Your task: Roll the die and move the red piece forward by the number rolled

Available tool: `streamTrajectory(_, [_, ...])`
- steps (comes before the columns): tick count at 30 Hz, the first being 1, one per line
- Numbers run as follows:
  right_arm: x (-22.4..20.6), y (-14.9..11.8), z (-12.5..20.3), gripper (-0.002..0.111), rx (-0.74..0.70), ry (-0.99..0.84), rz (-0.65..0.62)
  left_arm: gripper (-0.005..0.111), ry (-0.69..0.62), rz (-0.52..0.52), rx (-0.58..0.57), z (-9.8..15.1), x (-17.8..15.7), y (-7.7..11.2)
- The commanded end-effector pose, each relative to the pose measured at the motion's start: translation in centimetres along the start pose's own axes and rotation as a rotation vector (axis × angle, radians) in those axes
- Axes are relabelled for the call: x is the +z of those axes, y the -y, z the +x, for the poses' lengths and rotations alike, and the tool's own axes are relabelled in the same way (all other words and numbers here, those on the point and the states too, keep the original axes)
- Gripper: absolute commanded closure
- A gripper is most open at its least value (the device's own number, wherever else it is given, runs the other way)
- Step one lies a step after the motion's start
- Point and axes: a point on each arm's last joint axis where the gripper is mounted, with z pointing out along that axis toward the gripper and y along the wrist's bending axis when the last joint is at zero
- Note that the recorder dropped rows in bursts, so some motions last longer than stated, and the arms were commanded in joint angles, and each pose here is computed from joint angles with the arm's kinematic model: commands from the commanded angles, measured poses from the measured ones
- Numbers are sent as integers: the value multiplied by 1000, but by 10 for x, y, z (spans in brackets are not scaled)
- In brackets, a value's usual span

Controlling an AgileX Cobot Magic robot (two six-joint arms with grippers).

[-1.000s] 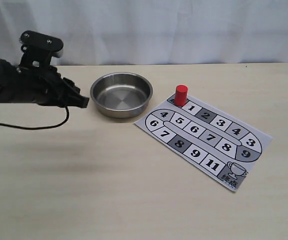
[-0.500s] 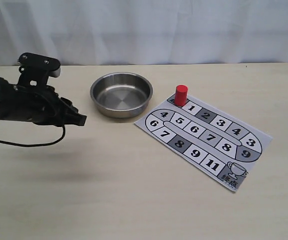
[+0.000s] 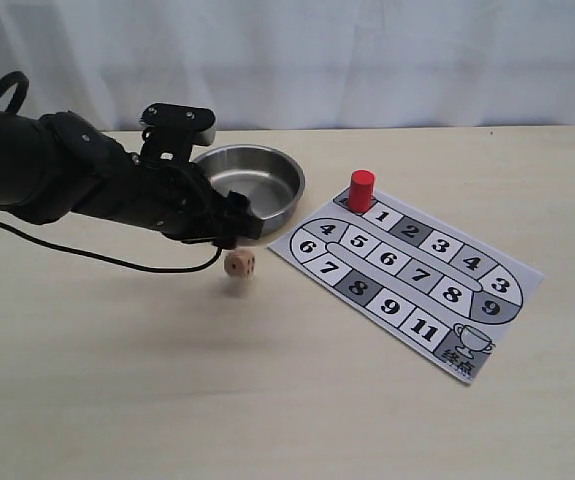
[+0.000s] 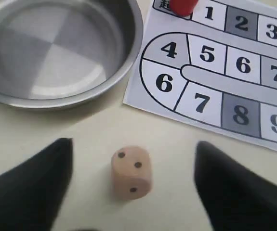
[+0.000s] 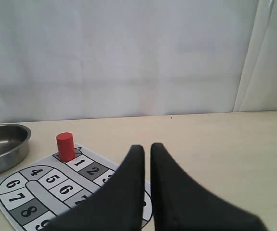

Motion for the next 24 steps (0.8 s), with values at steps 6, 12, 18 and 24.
streamTrajectory(6, [3, 2, 1, 104, 6, 1, 0, 12, -36, 20, 81, 2, 0, 2])
streamTrajectory(12, [3, 2, 1, 104, 6, 1, 0, 12, -55, 17, 150, 3, -1, 2])
streamTrajectory(18, [3, 2, 1, 104, 6, 1, 0, 12, -88, 22, 237, 5, -4, 2])
streamTrajectory(24, [3, 2, 1, 104, 6, 1, 0, 15, -197, 27, 296, 13, -9, 2])
